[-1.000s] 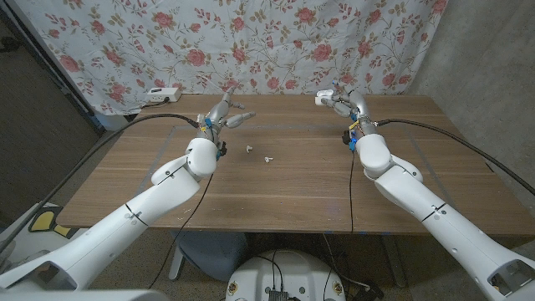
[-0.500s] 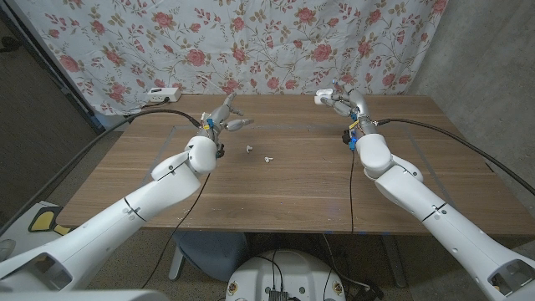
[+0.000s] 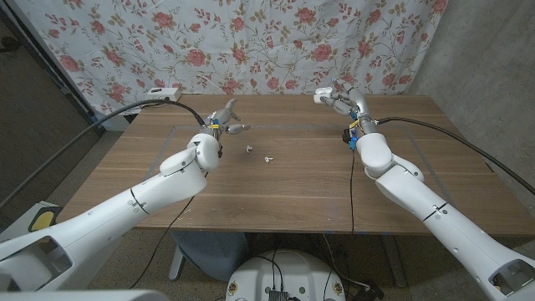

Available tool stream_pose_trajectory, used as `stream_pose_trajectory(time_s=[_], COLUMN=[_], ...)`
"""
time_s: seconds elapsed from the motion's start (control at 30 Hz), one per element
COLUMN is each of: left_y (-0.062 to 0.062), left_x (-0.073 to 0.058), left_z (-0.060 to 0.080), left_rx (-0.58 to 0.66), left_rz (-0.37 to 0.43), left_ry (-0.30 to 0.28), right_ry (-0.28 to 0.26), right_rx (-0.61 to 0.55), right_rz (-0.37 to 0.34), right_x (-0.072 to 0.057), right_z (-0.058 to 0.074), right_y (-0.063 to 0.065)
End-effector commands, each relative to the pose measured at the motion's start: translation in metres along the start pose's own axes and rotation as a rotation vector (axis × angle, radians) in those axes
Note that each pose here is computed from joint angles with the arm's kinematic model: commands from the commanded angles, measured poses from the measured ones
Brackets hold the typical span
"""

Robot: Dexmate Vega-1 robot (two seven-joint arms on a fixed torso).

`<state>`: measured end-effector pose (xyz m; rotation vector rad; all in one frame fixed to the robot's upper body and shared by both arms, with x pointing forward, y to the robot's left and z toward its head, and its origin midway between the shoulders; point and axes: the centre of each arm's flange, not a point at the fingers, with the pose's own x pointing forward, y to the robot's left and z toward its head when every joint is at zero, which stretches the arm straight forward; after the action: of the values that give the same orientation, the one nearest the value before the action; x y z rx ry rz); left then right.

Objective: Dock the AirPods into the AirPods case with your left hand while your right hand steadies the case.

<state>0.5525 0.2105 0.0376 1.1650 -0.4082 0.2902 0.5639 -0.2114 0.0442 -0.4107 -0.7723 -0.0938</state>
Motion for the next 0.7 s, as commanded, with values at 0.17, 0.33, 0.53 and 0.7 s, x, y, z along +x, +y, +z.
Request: stream_pose_trajectory(time_s=[0.17,0.33,0.53,0.7], left_y=[0.003,0.003,0.004,0.002], left_x=[-0.001,-0.006,0.000,0.005], left_z=[0.000,0.018,0.017,0.020], left_rx=[0.147,0.314,0.349,0.382], left_rz=[-0.022,0.012,0.015,-0.004], left_ry=[-0.003,-0.026,-0.011,-0.005], right_ry=[-0.009,-0.006,-0.003,-0.004], right_rx=[-0.006,-0.007,-0.002,-0.005], right_rz=[0.012,0.018,0.018,0.019], right_x=[0.001,0.001,0.002,0.002], right_z=[0.005,0.006,0.005,0.006], right_y=[-0.001,0.000,0.001,0.001])
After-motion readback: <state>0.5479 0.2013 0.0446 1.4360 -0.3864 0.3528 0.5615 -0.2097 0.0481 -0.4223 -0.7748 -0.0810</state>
